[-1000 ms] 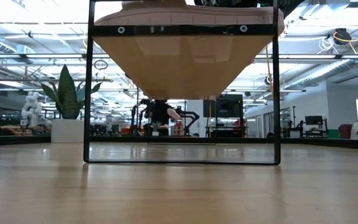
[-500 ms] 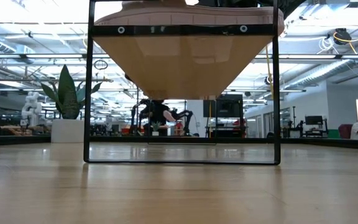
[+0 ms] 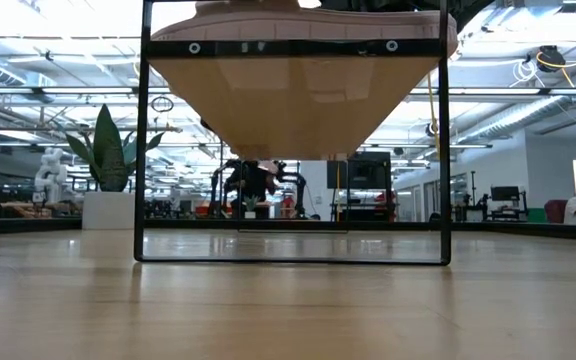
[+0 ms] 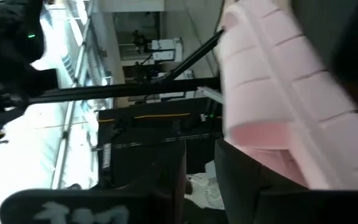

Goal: Pick and place slides into the shelf
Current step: Adjust the white slides on the shelf

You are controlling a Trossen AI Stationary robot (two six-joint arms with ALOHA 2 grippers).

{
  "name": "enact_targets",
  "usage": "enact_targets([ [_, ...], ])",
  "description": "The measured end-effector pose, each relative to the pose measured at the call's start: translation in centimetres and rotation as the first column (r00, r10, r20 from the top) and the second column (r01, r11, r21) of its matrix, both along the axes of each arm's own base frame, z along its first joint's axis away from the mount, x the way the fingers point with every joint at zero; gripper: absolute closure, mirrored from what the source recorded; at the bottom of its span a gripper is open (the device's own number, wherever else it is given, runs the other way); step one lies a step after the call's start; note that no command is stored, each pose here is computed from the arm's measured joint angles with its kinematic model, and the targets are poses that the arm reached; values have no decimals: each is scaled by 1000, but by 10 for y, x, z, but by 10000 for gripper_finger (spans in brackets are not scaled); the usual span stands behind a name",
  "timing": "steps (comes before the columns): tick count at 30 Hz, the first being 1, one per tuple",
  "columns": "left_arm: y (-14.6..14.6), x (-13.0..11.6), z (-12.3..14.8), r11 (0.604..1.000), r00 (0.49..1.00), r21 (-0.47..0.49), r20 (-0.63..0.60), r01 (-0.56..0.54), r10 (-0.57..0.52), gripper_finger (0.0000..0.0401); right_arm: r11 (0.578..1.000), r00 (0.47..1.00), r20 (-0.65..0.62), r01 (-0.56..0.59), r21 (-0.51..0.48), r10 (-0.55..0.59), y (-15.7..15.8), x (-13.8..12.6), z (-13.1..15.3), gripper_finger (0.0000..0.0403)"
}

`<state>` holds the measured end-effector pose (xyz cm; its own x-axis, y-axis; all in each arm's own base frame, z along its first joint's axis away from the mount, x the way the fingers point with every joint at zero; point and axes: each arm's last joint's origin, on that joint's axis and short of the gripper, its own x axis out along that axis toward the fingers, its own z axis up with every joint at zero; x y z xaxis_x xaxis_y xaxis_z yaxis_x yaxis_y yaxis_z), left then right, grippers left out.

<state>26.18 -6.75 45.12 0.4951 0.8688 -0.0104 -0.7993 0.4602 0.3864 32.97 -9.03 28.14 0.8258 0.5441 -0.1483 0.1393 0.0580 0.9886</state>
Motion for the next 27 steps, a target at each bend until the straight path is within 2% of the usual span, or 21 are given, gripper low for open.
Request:
enact_targets([
  [4, 0, 0, -4, 1000, 999, 20, -50, 1, 0, 320, 1000, 999, 43, -8, 7, 8, -2, 0, 5, 330],
  [7, 1, -3, -11, 999, 991, 46, -134, 4, 2, 320, 1000, 997, 70, -10, -5, 10, -4, 0, 7, 330],
  [9, 2, -5, -18, 999, 988, 19, -148, 41, -38, 320, 999, 995, 96, -27, -16, 29, -4, 0, 9, 330],
  [11, 5, -12, -24, 986, 981, -88, -117, 144, -153, 320, 999, 993, 114, -33, -33, 36, -4, -1, 10, 330],
  [13, 11, -18, -31, 935, 962, -262, -61, 241, -265, 320, 998, 991, 128, -41, -54, 48, -4, -1, 10, 330],
  [15, 17, -21, -41, 873, 956, -418, -38, 249, -291, 320, 997, 989, 139, -41, -66, 50, -6, -1, 11, 330],
  [17, 20, -23, -51, 832, 960, -512, -50, 214, -277, 320, 996, 986, 161, -32, -81, 45, -8, -2, 13, 330],
  [19, 21, -19, -58, 809, 963, -555, -49, 194, -264, 320, 994, 982, 184, -14, -105, 33, -10, -2, 14, 330],
  [24, 23, -1, -88, 796, 956, -590, -132, 138, -264, 320, 988, 973, 231, 12, -155, 24, -16, -4, 16, 330],
  [25, 23, 1, -93, 781, 956, -609, -125, 139, -267, 320, 987, 971, 236, 15, -163, 24, -17, -4, 16, 330],
  [27, 22, 2, -102, 728, 953, -671, -112, 137, -283, 320, 984, 967, 252, 18, -179, 28, -19, -5, 16, 330],
])
